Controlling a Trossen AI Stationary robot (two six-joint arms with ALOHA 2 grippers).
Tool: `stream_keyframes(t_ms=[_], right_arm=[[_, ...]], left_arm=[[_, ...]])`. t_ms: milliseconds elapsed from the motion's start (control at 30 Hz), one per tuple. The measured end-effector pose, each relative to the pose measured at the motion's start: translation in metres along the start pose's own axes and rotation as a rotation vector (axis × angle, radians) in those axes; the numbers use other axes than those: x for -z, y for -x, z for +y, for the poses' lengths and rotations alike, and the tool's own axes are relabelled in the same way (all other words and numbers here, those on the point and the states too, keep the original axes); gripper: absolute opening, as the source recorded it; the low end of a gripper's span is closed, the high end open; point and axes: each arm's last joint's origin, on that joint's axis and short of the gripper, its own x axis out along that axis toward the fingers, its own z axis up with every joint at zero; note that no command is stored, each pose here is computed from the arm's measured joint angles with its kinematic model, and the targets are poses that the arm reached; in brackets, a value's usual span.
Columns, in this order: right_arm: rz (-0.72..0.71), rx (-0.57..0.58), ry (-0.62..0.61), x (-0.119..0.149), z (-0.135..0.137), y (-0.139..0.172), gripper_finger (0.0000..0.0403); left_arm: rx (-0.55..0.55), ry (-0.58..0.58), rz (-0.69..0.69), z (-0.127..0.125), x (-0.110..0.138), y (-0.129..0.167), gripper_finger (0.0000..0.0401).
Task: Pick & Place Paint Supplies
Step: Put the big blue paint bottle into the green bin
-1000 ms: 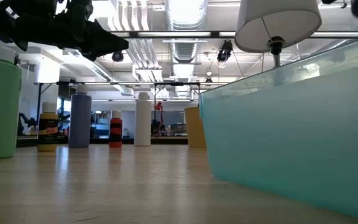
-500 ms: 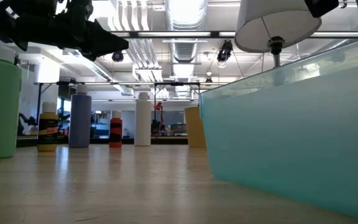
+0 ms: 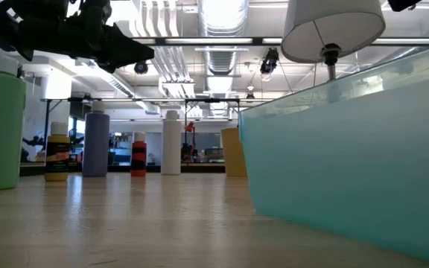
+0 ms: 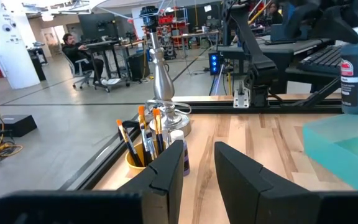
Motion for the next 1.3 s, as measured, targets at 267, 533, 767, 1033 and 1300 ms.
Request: stream_keyframes(t_ms=[267, 533, 767, 1033, 1300], right_arm=[[0.052, 0.047, 0.012, 0.001, 0.017, -0.019, 0.0111], [0.069, 0.045, 0.011, 0.003, 0.029, -0.037, 0.0111], [0.078, 0.084, -0.050, 0.014, 0.029, -0.049, 0.0111], [0.072, 0.070, -0.094, 0.022, 0.031, -0.057, 0.0111], [0.094, 0.068, -0.092, 0.033, 0.037, -0.070, 0.0111]], left_arm=[[0.000, 0.000, 0.000, 0.000, 0.000, 0.000, 0.0097], [-0.001, 0.000, 0.000, 0.000, 0.000, 0.000, 0.0097], [-0.001, 0.000, 0.000, 0.000, 0.000, 0.000, 0.0097], [-0.001, 0.000, 0.000, 0.000, 0.000, 0.000, 0.0097], [-0.001, 0.000, 0.000, 0.000, 0.000, 0.000, 0.0097]])
